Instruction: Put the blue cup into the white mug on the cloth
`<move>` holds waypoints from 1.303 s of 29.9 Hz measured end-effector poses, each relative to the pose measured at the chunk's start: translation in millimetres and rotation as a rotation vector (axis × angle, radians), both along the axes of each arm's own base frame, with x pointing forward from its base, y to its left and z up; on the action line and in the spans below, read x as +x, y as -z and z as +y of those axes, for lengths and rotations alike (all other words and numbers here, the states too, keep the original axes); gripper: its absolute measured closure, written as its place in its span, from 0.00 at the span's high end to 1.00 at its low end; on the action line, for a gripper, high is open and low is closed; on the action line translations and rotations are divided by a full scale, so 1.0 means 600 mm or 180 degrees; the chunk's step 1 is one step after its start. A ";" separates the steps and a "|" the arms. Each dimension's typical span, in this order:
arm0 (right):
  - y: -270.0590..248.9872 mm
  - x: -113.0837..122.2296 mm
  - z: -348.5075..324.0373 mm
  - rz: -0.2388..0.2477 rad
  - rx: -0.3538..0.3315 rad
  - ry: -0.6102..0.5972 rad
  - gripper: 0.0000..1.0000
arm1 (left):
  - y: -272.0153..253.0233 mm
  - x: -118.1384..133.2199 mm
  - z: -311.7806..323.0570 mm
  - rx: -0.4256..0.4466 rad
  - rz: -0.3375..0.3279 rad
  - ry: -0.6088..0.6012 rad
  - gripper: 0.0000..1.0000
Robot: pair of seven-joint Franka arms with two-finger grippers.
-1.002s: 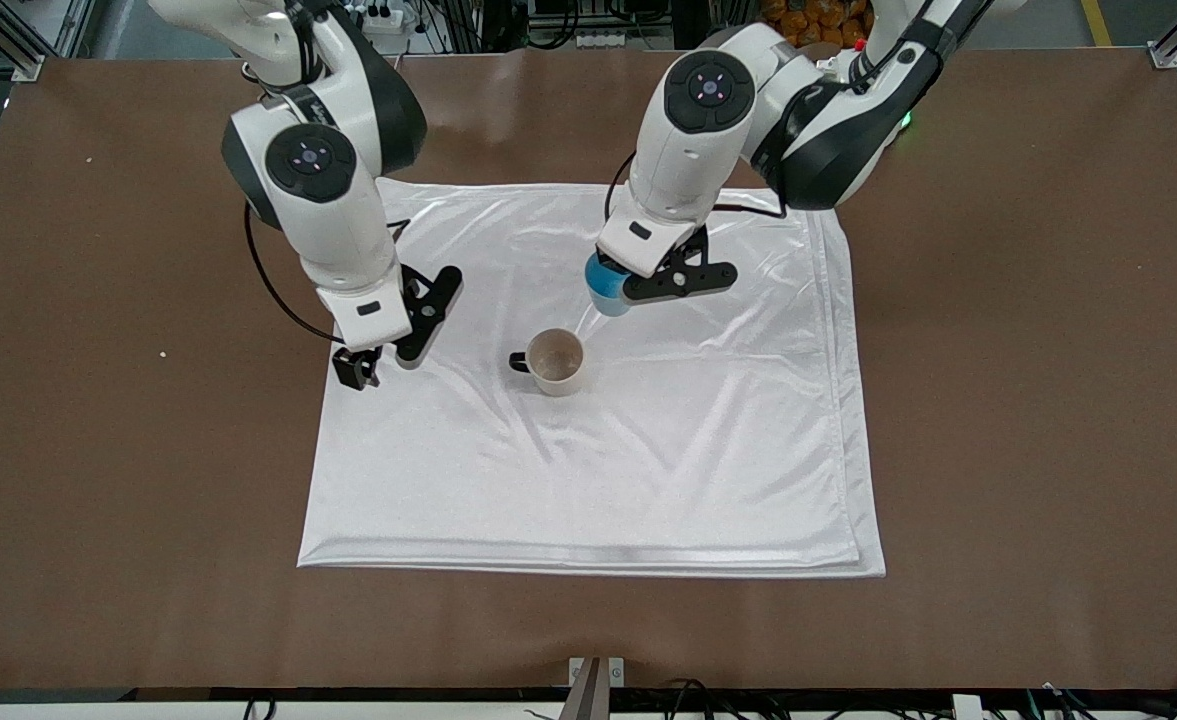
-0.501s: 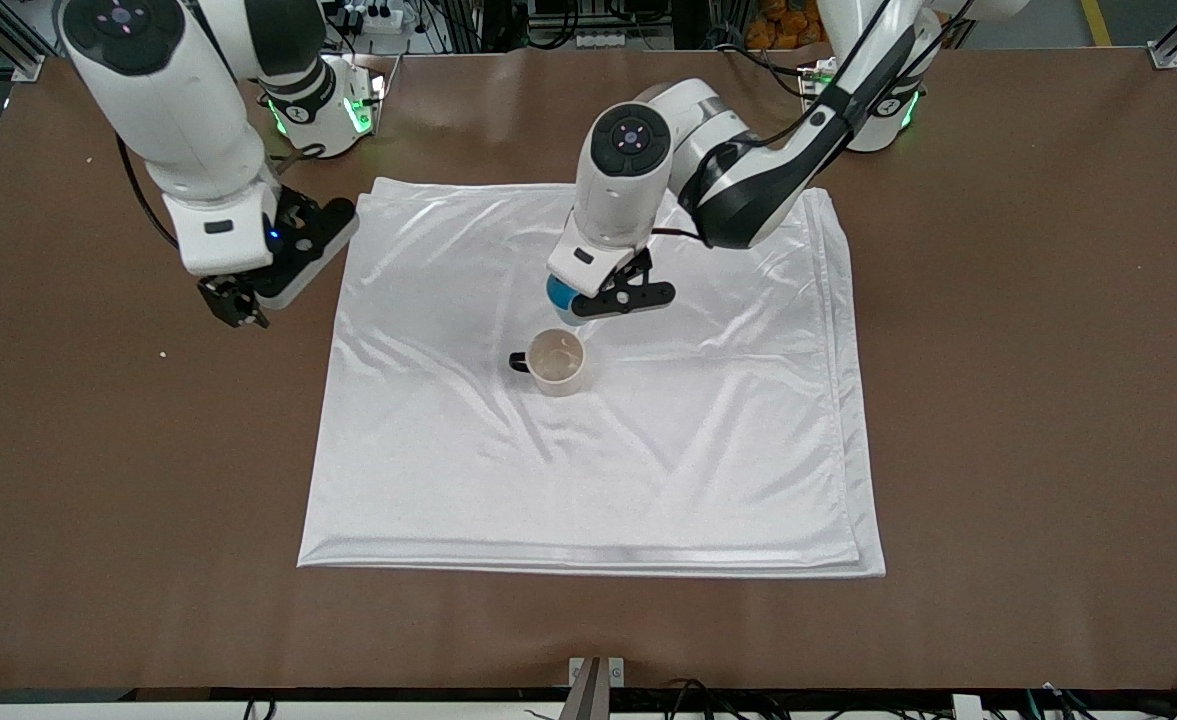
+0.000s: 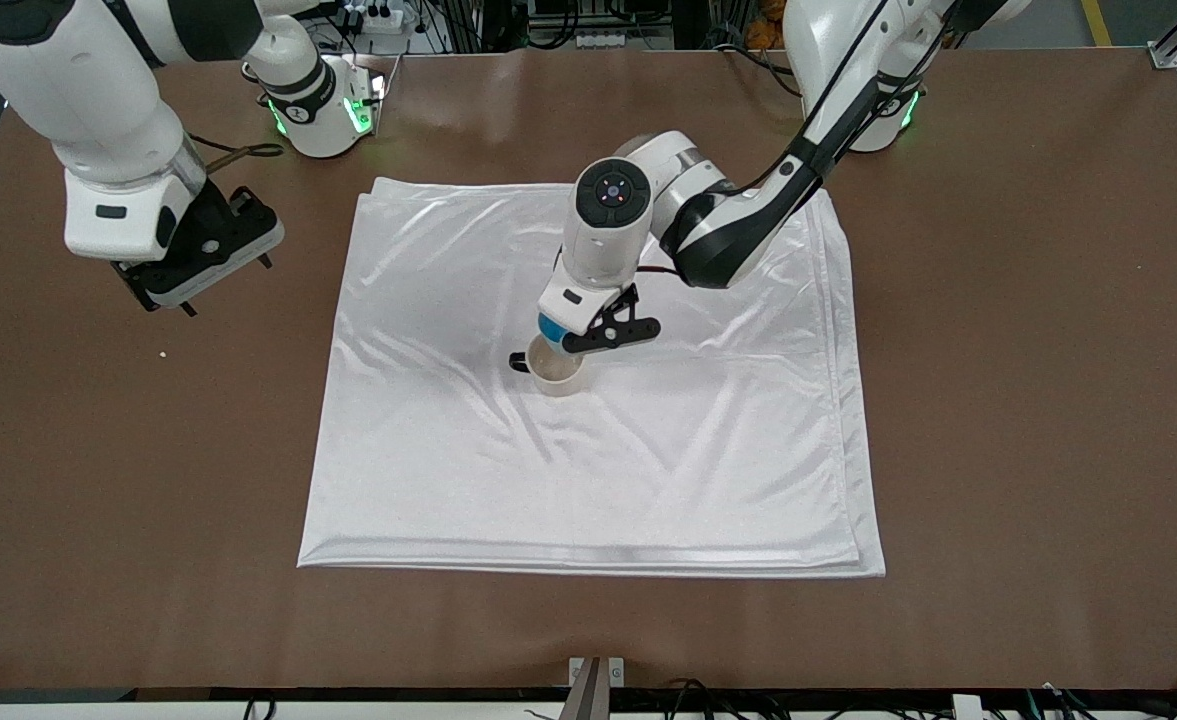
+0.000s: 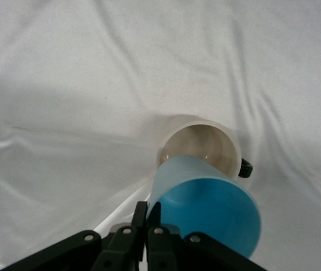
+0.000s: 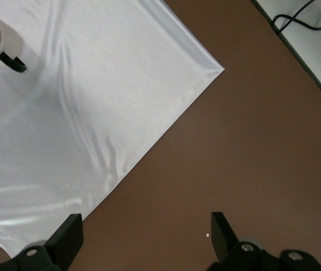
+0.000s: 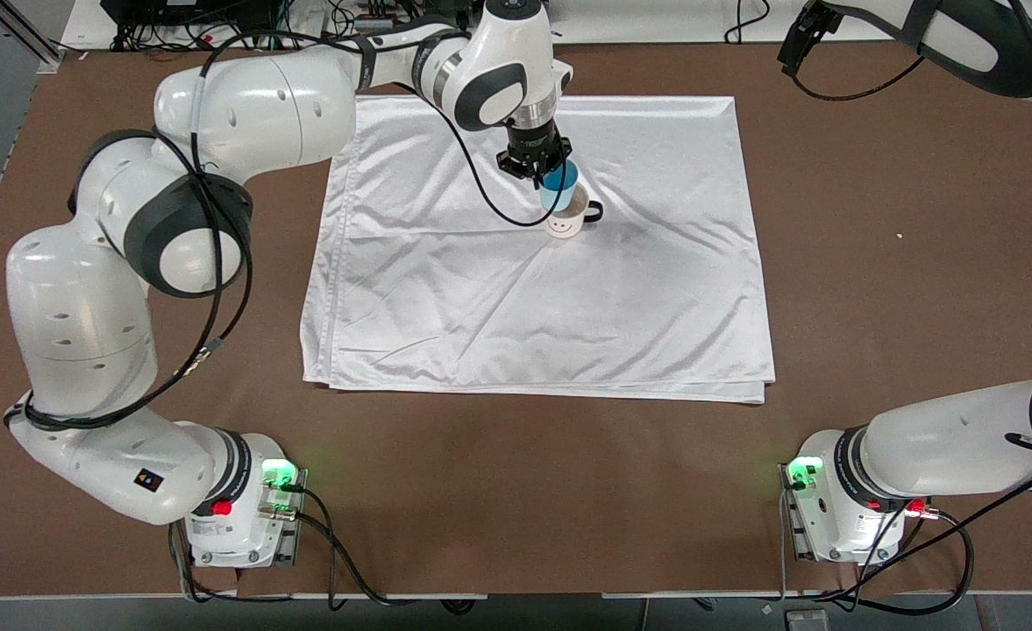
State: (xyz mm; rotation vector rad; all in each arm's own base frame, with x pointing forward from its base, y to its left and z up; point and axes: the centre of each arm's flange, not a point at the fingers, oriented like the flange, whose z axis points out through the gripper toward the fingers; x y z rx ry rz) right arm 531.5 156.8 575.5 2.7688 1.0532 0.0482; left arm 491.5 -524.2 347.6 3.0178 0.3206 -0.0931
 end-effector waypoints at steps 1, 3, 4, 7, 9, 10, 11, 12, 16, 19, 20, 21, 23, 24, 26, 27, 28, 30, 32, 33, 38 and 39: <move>0.001 0.000 0.001 -0.0009 0.0006 0.0080 1.00 | -0.003 0.003 0.001 -0.0007 -0.0013 -0.0010 0.04; 0.004 -0.001 0.001 -0.0023 0.0017 0.0223 1.00 | -0.009 0.010 0.003 -0.0021 -0.0038 -0.0029 0.04; 0.005 -0.001 0.002 -0.0027 0.0020 0.0283 1.00 | -0.011 0.013 0.004 -0.0026 -0.0048 -0.0035 0.04; 0.009 -0.002 0.001 -0.0041 0.0031 0.0456 1.00 | -0.013 0.018 0.003 -0.0060 -0.0076 -0.0046 0.04; 0.010 -0.002 0.001 -0.0052 0.0038 0.0566 1.00 | -0.010 0.017 -0.001 -0.0092 -0.0095 -0.0043 0.04; 0.011 -0.002 0.001 -0.0056 0.0041 0.0613 1.00 | -0.008 0.016 -0.004 -0.0104 -0.0100 -0.0038 0.04; 0.012 -0.002 0.001 -0.0061 0.0044 0.0661 1.00 | -0.005 0.015 -0.006 -0.0113 -0.0102 -0.0033 0.04; 0.012 -0.002 0.001 -0.0066 0.0048 0.0709 1.00 | -0.002 0.013 -0.010 -0.0119 -0.0102 -0.0025 0.04; 0.015 -0.001 -0.003 -0.0080 0.0062 0.0881 1.00 | 0.016 0.003 -0.025 -0.0136 -0.0106 0.0014 0.04; 0.016 -0.002 -0.005 -0.0077 0.0070 0.1018 1.00 | 0.032 -0.003 -0.034 -0.0119 -0.0121 0.0039 0.04; 0.017 -0.002 -0.004 -0.0074 0.0072 0.1062 1.00 | 0.038 -0.005 -0.036 -0.0104 -0.0126 0.0046 0.04; 0.017 -0.003 -0.004 -0.0071 0.0073 0.1104 1.00 | 0.043 -0.006 -0.037 -0.0088 -0.0133 0.0050 0.04; 0.018 -0.004 -0.004 -0.0064 0.0071 0.1163 1.00 | 0.050 -0.006 -0.037 -0.0067 -0.0142 0.0050 0.04; 0.018 -0.004 -0.004 -0.0061 0.0071 0.1184 1.00 | 0.052 -0.005 -0.037 -0.0059 -0.0145 0.0049 0.04; 0.019 -0.004 -0.005 -0.0060 0.0075 0.1220 1.00 | 0.054 -0.003 -0.035 -0.0048 -0.0149 0.0045 0.04; 0.019 -0.004 -0.006 -0.0058 0.0076 0.1232 1.00 | 0.054 -0.002 -0.034 -0.0043 -0.0153 0.0042 0.04; 0.019 -0.004 -0.007 -0.0055 0.0076 0.1247 1.00 | 0.055 -0.001 -0.033 -0.0039 -0.0156 0.0039 0.04; 0.019 -0.004 -0.011 -0.0049 0.0073 0.1291 1.00 | 0.057 0.001 -0.031 -0.0030 -0.0158 0.0034 0.04; 0.018 -0.003 -0.016 -0.0048 0.0077 0.1347 1.00 | 0.060 0.002 -0.030 -0.0023 -0.0155 0.0030 0.04; 0.017 -0.002 -0.020 -0.0045 0.0091 0.1386 1.00 | 0.062 0.003 -0.029 -0.0019 -0.0152 0.0030 0.05; 0.011 0.006 -0.054 0.0003 0.0182 0.1584 1.00 | 0.067 0.004 -0.028 0.0013 -0.0180 0.0053 0.30; 0.009 0.008 -0.063 0.0008 0.0208 0.1628 1.00 | 0.067 0.005 -0.028 0.0024 -0.0201 0.0066 0.35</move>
